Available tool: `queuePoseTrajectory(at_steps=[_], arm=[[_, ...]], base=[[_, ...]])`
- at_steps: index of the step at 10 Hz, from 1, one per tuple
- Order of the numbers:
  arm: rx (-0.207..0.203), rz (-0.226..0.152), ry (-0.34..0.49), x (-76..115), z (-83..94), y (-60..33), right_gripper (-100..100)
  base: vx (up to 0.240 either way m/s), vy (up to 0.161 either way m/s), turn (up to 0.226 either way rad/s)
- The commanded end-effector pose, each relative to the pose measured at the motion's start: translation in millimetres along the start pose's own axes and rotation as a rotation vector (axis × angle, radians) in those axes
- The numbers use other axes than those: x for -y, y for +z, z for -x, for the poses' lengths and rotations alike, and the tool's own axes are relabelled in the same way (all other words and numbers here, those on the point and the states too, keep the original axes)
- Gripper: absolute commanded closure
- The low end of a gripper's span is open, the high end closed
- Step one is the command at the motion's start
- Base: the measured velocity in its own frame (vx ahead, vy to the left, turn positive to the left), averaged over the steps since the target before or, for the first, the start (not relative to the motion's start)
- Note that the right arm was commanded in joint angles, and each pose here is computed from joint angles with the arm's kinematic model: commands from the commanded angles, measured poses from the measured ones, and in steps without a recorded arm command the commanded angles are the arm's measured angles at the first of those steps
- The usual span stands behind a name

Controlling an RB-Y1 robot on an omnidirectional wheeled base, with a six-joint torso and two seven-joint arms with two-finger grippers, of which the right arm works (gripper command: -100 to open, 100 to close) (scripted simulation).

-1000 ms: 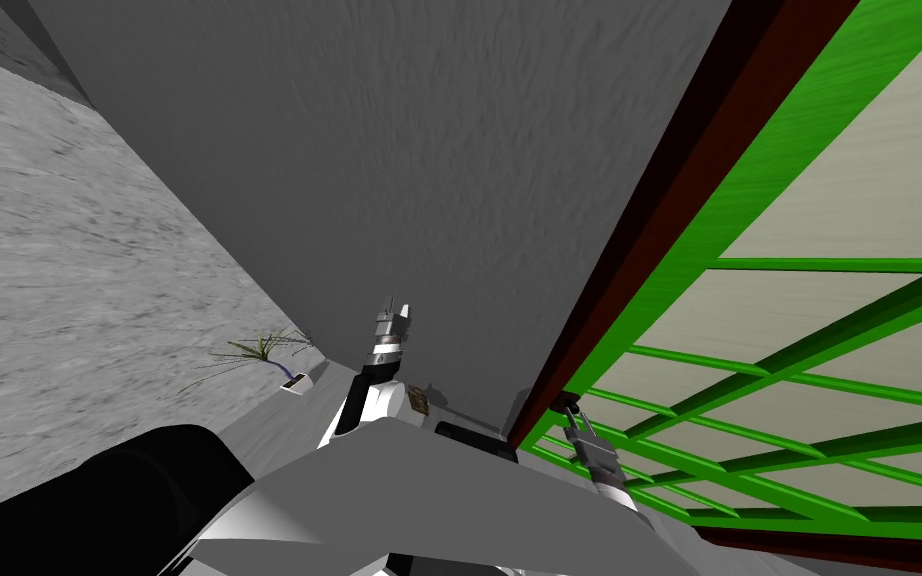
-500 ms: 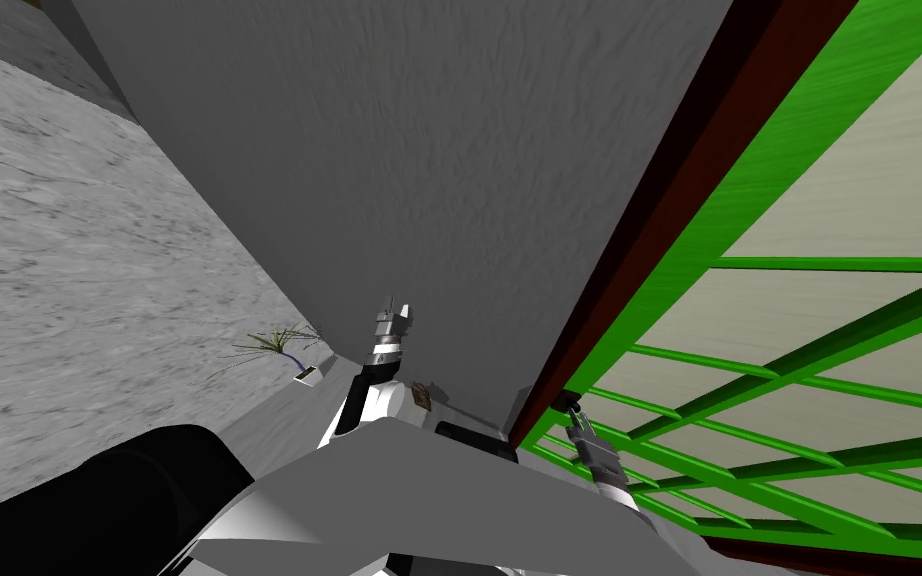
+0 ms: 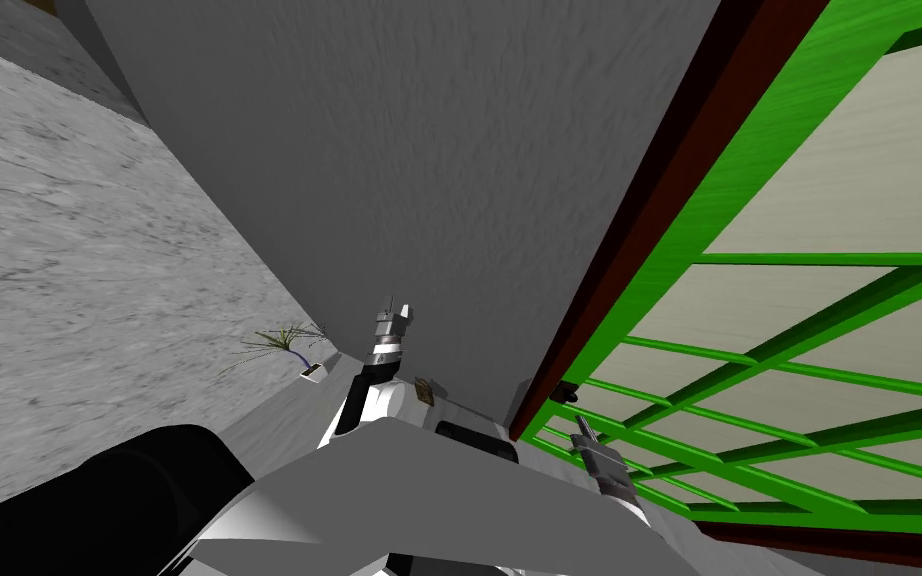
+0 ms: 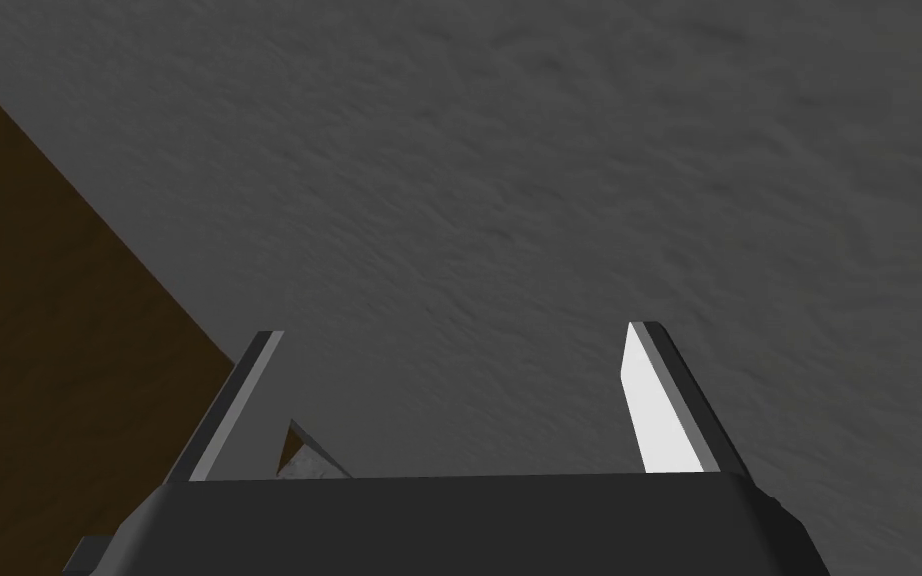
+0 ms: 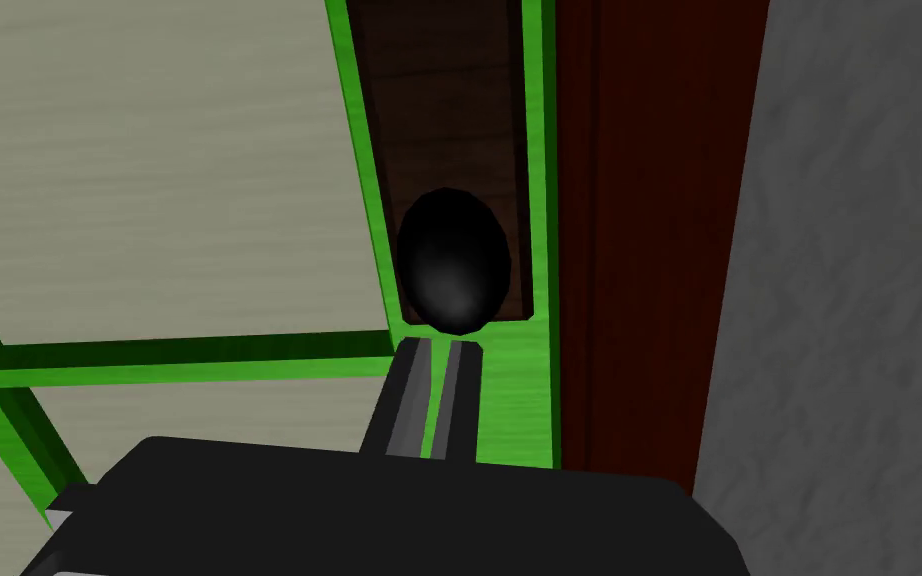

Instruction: Pull the door open

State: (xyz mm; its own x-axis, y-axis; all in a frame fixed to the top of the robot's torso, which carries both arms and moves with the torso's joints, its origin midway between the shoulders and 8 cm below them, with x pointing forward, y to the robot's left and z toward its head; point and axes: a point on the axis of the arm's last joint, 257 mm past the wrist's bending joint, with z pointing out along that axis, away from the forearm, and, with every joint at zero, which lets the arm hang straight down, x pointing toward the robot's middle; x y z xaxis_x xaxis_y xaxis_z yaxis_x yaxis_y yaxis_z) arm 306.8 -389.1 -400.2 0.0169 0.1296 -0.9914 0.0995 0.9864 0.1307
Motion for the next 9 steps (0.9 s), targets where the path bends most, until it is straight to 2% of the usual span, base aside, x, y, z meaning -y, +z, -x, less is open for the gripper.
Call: queuePoseTrajectory(at_steps=[1, 4, 5, 6, 7, 9], arm=[[-0.001, 0.008, -0.050, 1.1, 0.2, -10.4, -100], [-0.005, 0.019, -0.121, 2.4, 0.6, -25.7, -100], [-0.005, 0.016, -0.103, 2.5, -0.6, -22.7, -100], [-0.001, 0.007, -0.112, 0.5, -0.2, -9.8, -100], [0.000, 0.004, -0.113, -0.2, -0.2, -6.1, -100], [0.003, -0.008, -0.113, -4.2, -0.4, 8.6, -100]], base=[[-0.103, 0.039, -0.051], [-0.109, 0.022, -0.046], [-0.049, 0.000, -0.012], [0.097, -0.027, 0.094], [0.179, -0.019, 0.083], [0.199, -0.036, 0.052]])
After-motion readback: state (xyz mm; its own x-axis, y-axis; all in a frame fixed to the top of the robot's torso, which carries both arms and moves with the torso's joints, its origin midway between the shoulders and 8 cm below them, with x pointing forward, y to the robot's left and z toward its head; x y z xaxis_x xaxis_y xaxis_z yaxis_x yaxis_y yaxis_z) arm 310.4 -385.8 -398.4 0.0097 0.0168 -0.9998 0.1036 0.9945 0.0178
